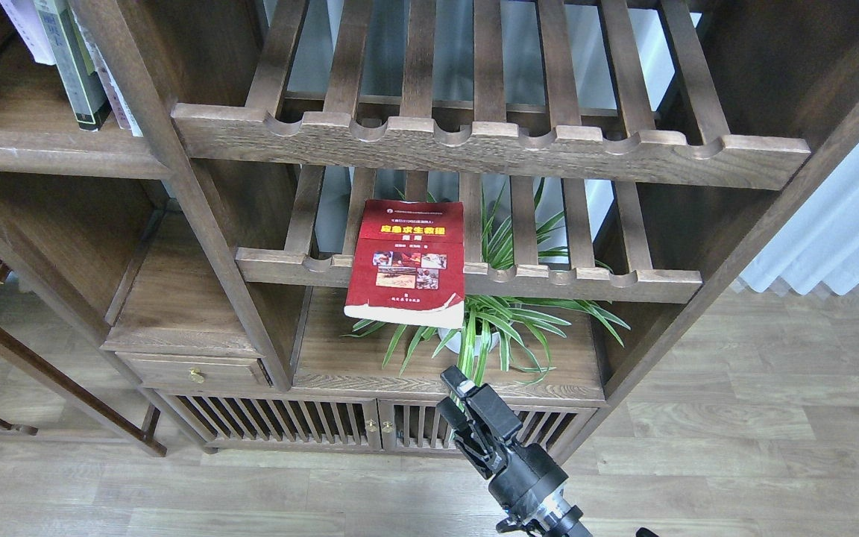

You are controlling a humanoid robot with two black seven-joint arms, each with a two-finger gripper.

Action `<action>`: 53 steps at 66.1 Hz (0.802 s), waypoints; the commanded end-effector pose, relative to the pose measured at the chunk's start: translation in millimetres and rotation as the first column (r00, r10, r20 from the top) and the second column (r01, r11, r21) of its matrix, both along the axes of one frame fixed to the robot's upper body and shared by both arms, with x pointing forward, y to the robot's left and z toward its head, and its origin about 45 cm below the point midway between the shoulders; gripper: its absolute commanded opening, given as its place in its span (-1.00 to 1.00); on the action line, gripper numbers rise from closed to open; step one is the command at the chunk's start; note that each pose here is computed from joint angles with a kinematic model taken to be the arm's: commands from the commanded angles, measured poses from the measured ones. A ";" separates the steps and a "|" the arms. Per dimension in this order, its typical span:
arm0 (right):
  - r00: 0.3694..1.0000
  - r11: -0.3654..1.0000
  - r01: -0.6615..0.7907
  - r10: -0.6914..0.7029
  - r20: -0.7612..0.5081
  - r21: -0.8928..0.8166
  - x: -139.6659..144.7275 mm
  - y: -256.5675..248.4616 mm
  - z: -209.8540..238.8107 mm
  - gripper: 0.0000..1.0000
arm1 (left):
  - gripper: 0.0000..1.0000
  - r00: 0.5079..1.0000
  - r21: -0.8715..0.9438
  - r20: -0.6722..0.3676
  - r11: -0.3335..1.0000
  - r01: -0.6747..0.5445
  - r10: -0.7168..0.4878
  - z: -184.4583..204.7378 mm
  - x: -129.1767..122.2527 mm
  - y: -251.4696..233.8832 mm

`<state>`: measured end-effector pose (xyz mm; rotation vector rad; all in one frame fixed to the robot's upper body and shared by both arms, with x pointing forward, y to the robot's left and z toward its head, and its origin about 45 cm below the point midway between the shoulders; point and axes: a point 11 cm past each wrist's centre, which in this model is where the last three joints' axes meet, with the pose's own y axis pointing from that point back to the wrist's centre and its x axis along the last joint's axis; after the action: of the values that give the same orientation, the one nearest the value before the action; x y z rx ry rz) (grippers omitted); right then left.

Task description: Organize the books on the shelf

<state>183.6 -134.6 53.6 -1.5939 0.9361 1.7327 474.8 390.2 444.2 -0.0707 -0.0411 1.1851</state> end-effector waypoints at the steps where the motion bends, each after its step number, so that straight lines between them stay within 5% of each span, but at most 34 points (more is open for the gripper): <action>1: 1.000 1.000 0.001 -0.001 0.003 0.002 1.3 0.4 0.8 0.84 | -0.02 1.000 0.011 -0.002 1.000 -0.002 0.002 0.4 -0.7 1.4; 33: 1.000 1.000 0.003 -0.003 0.007 0.003 3.8 0.0 1.7 0.84 | 0.09 0.994 -0.085 0.110 0.996 0.024 -0.014 35.7 -15.2 8.0; 53: 1.000 1.000 0.024 -0.024 0.010 0.014 9.3 -2.0 4.2 0.84 | 0.15 0.987 -0.148 0.157 0.989 0.014 0.010 29.3 -53.4 34.8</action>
<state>190.8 -135.2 56.9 -1.5881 0.9293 1.7183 435.9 416.3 480.5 -0.2770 -0.0960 1.1715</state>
